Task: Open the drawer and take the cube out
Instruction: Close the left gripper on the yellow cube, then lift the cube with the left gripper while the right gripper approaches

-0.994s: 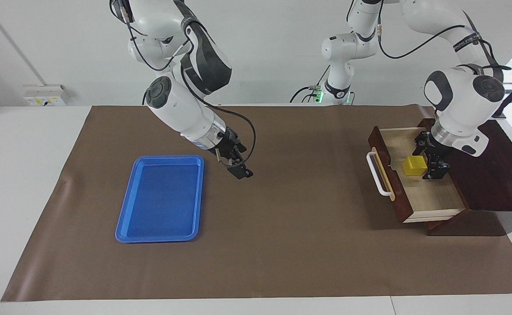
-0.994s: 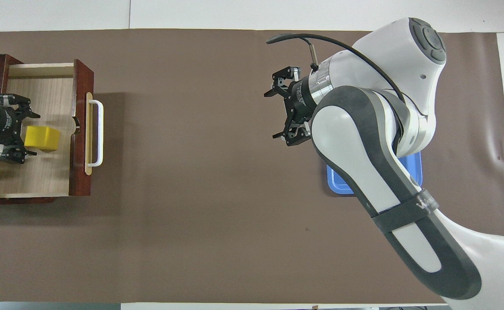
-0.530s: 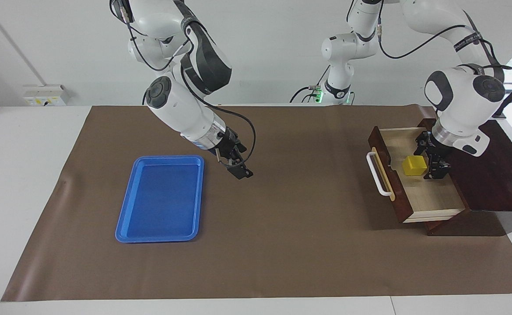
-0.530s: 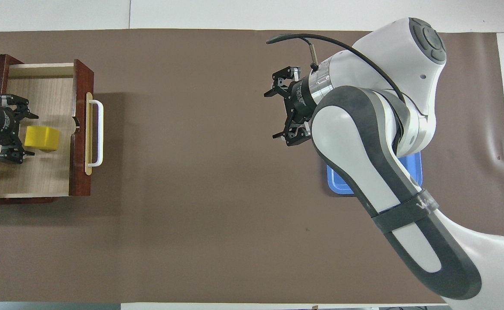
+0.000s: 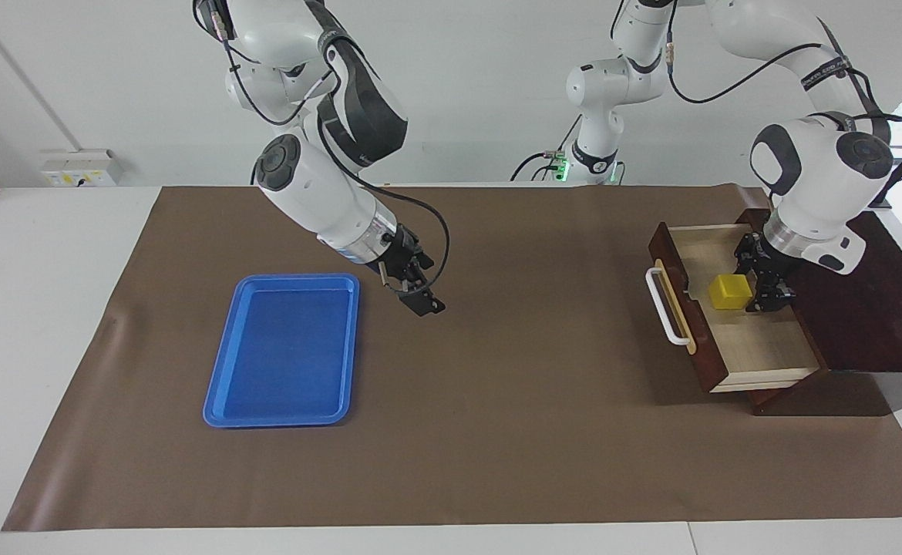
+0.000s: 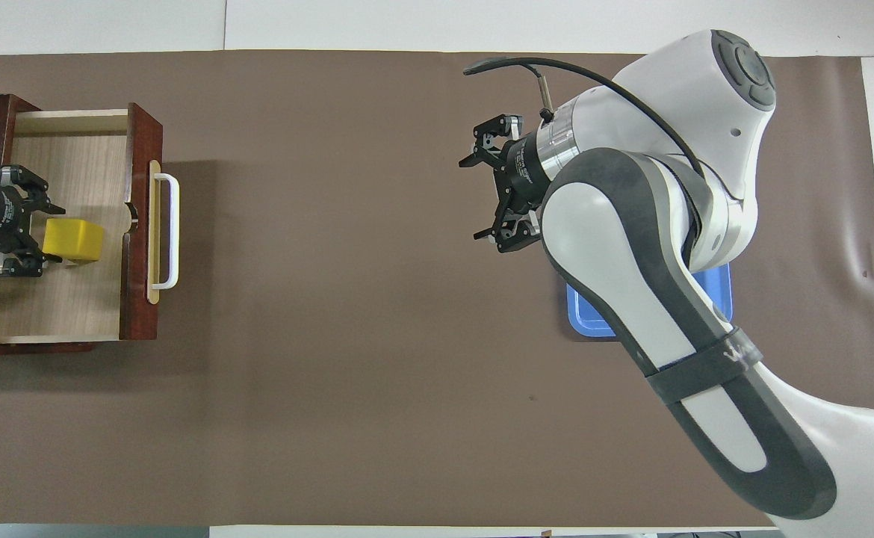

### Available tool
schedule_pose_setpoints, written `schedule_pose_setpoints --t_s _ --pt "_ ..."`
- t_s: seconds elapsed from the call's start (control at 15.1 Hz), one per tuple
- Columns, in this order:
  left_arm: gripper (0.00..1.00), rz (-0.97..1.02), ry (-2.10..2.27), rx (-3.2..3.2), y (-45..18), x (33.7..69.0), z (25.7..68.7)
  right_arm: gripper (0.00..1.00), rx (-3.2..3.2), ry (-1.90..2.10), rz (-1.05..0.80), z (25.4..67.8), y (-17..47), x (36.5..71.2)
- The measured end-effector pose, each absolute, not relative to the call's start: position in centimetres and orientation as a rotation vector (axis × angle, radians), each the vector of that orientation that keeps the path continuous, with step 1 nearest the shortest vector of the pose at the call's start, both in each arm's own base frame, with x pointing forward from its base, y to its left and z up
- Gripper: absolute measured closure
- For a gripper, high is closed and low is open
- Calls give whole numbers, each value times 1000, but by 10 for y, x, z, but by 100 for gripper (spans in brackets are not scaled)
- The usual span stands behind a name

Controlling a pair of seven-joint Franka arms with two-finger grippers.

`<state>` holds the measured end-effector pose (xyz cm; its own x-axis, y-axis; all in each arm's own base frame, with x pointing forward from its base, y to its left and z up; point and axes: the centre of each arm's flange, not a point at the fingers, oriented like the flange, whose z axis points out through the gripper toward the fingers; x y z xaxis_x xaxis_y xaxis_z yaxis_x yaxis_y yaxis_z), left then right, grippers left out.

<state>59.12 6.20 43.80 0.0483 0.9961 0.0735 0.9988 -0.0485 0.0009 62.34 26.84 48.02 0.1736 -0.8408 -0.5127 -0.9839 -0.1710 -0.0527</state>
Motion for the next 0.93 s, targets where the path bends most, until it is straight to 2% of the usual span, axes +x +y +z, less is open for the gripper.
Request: schedule_pose_setpoints --t_s 0.13,0.27,0.6,0.93 --pt "33 -88 -2143 -2230 61 592 438 0 -2084 1727 526 480 268 623" --pt "44 -92 -2152 -2226 60 592 439 0 -2083 1728 526 480 268 624" --pt "44 -117 -2164 -2230 60 596 449 0 -2082 1729 525 480 267 624" --pt "44 -115 -2157 -2233 55 602 480 0 -2082 1729 525 480 267 624"
